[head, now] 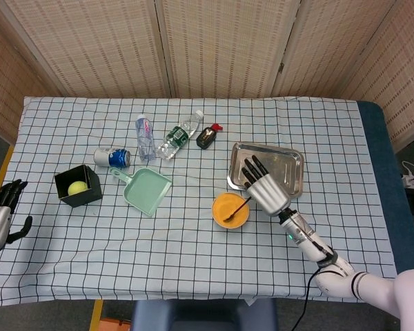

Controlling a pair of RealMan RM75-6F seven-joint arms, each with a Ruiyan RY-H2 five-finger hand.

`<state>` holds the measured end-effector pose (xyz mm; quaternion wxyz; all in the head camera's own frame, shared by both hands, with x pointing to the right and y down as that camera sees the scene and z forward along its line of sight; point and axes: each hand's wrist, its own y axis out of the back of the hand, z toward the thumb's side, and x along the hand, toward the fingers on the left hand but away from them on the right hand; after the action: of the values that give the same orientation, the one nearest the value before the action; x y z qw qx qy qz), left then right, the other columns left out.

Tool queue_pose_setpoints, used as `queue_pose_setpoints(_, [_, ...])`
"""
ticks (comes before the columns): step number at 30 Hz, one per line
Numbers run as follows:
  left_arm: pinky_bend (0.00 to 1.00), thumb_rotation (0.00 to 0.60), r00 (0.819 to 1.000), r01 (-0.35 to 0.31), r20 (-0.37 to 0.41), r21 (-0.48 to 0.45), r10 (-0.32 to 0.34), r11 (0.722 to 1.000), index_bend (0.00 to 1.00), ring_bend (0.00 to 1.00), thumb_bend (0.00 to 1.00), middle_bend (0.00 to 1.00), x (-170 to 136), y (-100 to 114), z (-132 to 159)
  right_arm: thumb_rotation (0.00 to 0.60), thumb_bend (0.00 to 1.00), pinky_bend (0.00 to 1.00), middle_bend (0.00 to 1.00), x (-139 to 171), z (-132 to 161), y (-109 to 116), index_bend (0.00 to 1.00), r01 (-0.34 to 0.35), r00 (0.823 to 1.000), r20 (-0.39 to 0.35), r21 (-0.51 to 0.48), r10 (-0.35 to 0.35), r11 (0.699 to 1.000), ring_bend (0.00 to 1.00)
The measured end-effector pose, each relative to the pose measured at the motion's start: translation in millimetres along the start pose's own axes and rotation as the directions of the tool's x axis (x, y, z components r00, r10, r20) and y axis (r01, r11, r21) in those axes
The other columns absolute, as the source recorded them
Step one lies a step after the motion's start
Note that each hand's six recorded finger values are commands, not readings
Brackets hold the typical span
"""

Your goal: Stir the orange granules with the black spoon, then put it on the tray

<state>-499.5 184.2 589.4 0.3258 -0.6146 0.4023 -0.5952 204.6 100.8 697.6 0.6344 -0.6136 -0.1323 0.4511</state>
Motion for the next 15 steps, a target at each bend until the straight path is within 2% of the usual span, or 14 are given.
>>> queue_pose_setpoints(7, [0.19,0.600,1.000,-0.007,-0.004,-0.004,0.007,1.000,0.00,0.01,0.46,0.00,-0.2,2.2,-2.7,0.600,0.51,0.00,0.20,-7.8,2.5,1.1,1.00,0.023,0.997,0.066,0.065,-0.027,0.998,0.00])
queue_pose_setpoints(15, [0.19,0.600,1.000,-0.009,-0.003,-0.008,0.009,1.000,0.00,0.01,0.46,0.00,-0.6,3.1,-3.5,0.600,0.52,0.00,0.21,-9.4,3.3,8.9,1.00,0.080,0.988,0.131,0.057,-0.087,0.995,0.00])
